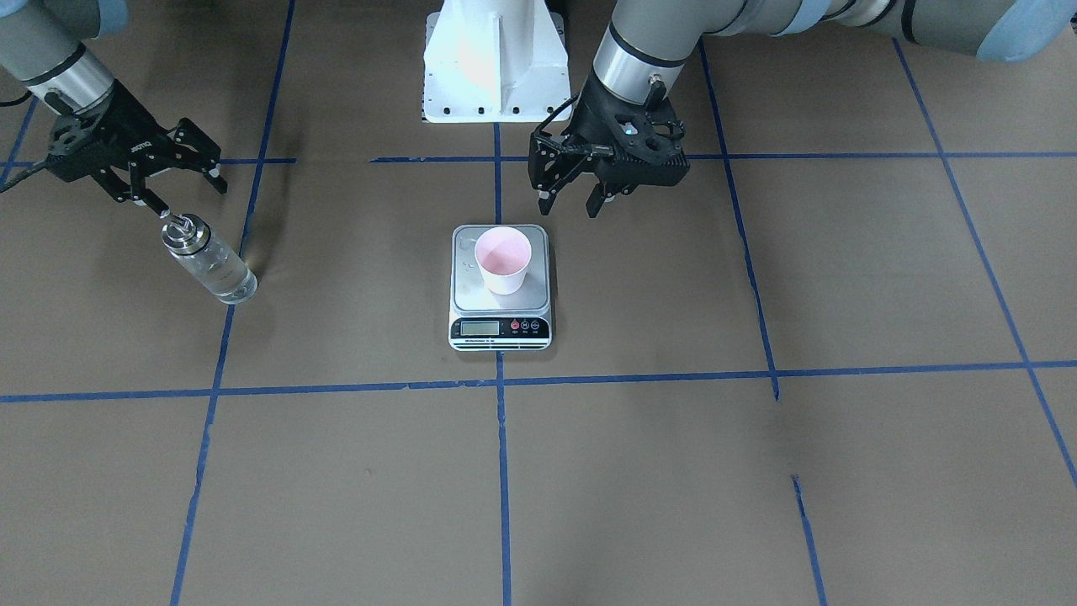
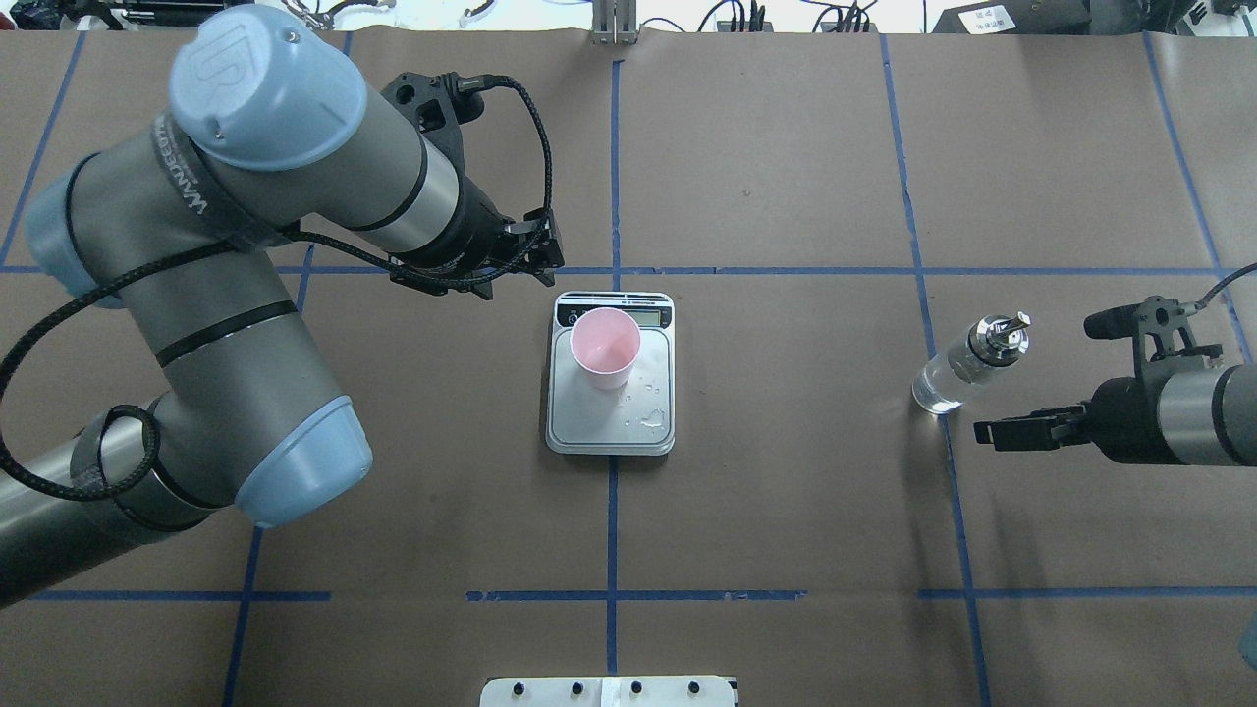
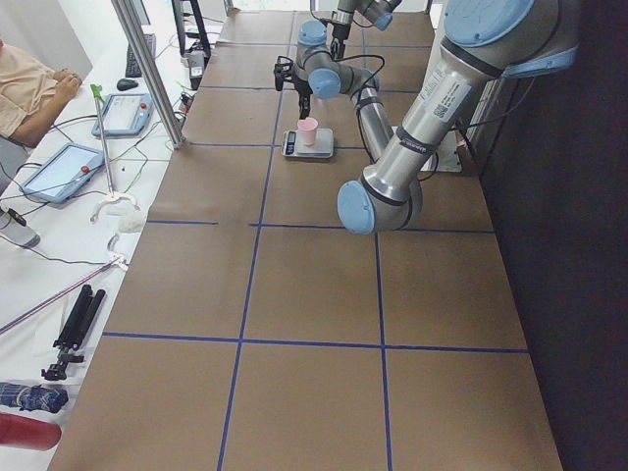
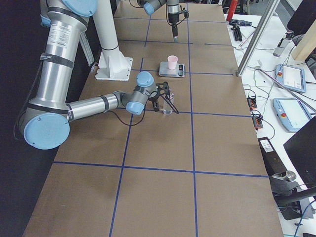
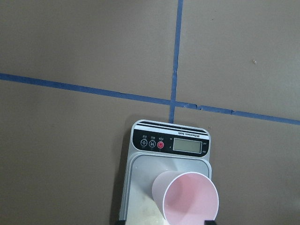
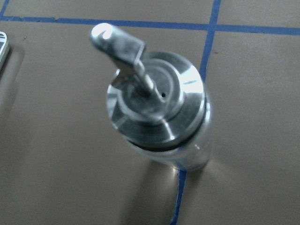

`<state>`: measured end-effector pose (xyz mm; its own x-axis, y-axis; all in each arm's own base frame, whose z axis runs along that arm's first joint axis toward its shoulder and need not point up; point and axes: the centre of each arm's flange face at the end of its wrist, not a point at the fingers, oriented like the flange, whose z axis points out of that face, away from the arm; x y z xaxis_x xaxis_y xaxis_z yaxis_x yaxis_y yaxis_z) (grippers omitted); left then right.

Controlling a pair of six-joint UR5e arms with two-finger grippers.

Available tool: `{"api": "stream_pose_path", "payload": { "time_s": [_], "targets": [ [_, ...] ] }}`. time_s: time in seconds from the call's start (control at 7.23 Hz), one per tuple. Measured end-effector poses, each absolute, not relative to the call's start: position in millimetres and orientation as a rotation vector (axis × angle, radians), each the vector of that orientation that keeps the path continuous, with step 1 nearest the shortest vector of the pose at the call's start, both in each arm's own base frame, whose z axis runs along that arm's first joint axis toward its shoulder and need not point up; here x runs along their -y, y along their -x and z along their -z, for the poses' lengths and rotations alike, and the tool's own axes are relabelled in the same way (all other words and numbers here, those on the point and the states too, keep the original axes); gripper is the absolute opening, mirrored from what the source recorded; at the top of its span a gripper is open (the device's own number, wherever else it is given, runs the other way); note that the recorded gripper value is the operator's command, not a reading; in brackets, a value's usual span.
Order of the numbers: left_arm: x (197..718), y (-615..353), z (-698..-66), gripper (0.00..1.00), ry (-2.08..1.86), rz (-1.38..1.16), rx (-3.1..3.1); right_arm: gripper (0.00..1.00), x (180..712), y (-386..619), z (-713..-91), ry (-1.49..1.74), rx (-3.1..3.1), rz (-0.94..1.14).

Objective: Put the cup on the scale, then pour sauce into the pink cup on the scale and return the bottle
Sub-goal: 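Release the cup and withdraw the left gripper while the right gripper reaches the glass dispenser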

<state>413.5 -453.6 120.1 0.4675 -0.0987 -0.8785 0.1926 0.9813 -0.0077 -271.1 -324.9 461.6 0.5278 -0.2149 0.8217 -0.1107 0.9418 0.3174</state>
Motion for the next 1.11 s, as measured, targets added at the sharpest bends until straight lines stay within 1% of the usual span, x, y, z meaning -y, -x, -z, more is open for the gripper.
{"api": "stream_pose_path", "payload": {
  "time_s": [0.42,1.11],
  "targets": [
    [457.7,-409.0,-120.6,0.69,-0.106,0.187,-1.069,1.00,314.6,299.6,-461.1,-0.491,0.928,-0.059],
    [457.4,-398.9,-122.3,0.69,-0.116,0.194,-1.073,1.00,283.7,345.9,-480.2,-0.753,0.748,-0.246]
  ]
}}
